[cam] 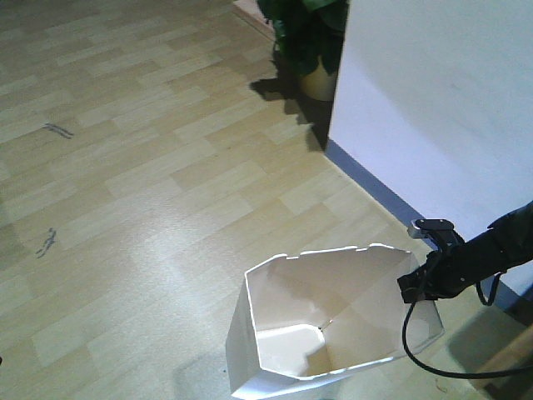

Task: Move trash bin to bedside with robot
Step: 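Turn the base away from the desk, carrying the bin in the right gripper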

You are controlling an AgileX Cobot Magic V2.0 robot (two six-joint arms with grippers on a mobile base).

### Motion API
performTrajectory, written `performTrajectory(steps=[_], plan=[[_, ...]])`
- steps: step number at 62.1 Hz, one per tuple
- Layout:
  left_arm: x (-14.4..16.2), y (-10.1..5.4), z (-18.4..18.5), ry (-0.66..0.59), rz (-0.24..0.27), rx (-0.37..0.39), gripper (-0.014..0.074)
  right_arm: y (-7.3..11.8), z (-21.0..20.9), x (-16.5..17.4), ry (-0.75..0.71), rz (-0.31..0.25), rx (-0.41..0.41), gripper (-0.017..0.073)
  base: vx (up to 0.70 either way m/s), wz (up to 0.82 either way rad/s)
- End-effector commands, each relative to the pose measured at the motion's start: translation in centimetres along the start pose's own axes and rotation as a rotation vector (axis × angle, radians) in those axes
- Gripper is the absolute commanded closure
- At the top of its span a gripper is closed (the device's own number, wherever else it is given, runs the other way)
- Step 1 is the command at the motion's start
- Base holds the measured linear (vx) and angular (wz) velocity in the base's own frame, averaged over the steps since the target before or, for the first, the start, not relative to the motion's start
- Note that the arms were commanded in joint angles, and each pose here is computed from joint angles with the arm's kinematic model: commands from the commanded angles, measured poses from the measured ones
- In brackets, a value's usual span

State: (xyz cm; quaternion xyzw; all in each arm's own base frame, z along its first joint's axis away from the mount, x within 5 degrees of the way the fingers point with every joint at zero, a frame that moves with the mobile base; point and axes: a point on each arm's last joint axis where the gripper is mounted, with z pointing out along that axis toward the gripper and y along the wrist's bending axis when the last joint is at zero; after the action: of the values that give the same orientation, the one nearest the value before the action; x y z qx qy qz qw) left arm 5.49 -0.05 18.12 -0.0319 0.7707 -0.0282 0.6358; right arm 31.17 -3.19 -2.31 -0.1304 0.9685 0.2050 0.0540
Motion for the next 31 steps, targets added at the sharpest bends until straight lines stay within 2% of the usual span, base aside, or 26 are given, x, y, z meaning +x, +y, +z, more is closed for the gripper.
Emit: performTrajectory(steps=[1,31], plan=[[-0.31,0.0,-0.02,-0.072,-0.01,0.004,0.0599,1.89,-2.5,-1.63,-0.071,0.001,-0.138,0.0564,0.05,0.38],[-0.31,0.0,-0.02,-0.072,-0.01,0.004,0.0599,1.89,-2.5,-1.63,-0.071,0.001,-0.138,0.0564,0.07,0.29]])
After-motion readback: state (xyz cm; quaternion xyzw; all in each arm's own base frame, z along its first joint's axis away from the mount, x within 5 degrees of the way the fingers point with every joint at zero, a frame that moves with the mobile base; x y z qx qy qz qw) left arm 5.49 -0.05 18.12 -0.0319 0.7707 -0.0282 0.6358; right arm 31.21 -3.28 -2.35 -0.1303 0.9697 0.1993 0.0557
